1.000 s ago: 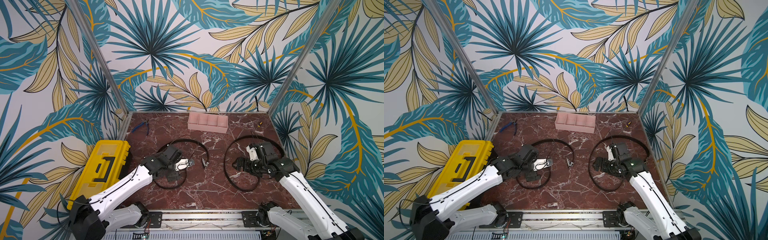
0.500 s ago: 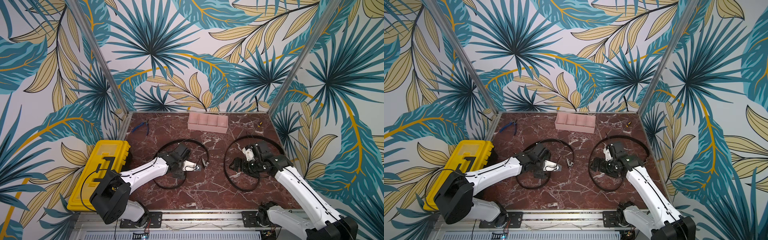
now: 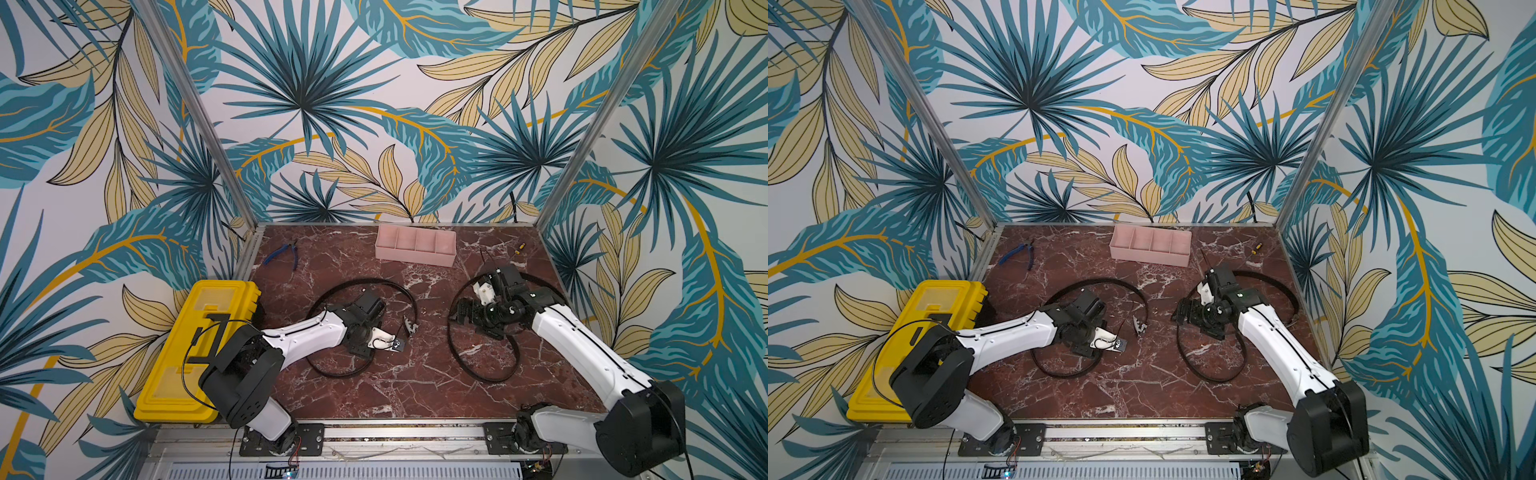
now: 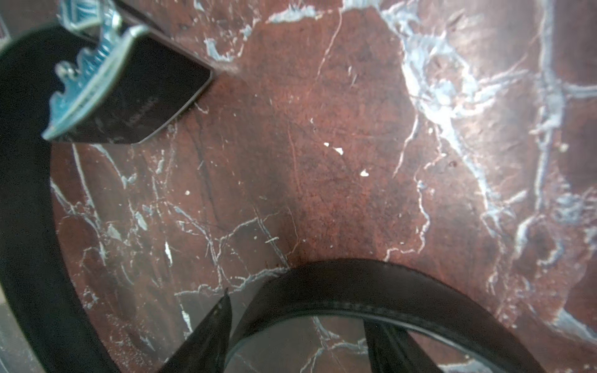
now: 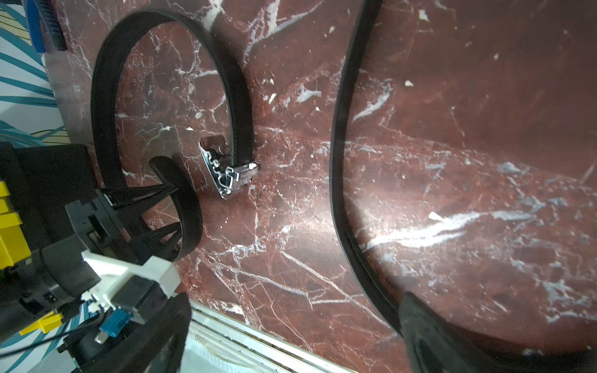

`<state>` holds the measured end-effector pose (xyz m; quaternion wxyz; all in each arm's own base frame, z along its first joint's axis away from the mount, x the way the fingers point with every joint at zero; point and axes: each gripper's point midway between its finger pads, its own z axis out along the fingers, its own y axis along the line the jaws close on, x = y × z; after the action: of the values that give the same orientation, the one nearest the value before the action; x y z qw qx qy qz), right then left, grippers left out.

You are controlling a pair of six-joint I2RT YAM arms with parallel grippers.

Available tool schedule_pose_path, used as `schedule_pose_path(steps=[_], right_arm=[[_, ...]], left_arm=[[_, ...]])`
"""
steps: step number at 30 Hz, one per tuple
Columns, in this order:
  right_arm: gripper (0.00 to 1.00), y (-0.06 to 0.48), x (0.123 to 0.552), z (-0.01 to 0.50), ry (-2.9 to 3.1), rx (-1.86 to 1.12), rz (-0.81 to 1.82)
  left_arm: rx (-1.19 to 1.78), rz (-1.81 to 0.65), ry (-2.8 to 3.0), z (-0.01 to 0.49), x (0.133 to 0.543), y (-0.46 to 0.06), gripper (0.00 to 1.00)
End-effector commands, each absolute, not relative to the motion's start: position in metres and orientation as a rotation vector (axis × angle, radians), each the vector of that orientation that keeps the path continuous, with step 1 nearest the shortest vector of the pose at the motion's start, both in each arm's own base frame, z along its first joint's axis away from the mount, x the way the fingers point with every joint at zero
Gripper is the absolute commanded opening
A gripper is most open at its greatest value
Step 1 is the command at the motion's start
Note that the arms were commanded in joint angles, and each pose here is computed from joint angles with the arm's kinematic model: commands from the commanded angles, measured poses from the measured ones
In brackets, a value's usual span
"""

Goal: Place the belts into the storage roll
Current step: Roll the belt at the center of the board.

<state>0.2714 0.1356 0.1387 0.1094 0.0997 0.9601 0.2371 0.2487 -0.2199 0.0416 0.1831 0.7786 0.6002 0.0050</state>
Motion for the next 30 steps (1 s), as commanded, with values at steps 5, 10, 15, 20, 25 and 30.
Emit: schedule_pose_path(steps=[5,10,15,20,25,30], right_arm=[[1.00,0.153,0.336,0.126,2.830,0.077,0.532],[0.99,0.184,0.384,0.106,2.799,-0.168,0.352],[0.94,0.223,0.418,0.084,2.768,-0.376,0.272],[0.89,0.250,0.439,0.064,2.754,-0.510,0.251],[0.80,0.271,0.446,0.049,2.747,-0.628,0.264],[0.55,0.273,0.450,0.032,2.794,-0.615,0.214]], left_arm=[[2.187,-0.044,1.755,0.033,0.237,-0.218,0.15],[2.152,-0.044,1.821,0.030,0.242,-0.220,0.00],[2.040,-0.039,1.936,0.030,0.256,-0.224,0.00],[1.829,-0.077,2.096,0.039,0.270,-0.228,0.00],[1.635,-0.119,2.221,0.039,0.275,-0.224,0.00],[1.423,-0.129,2.324,0.045,0.283,-0.216,0.00]])
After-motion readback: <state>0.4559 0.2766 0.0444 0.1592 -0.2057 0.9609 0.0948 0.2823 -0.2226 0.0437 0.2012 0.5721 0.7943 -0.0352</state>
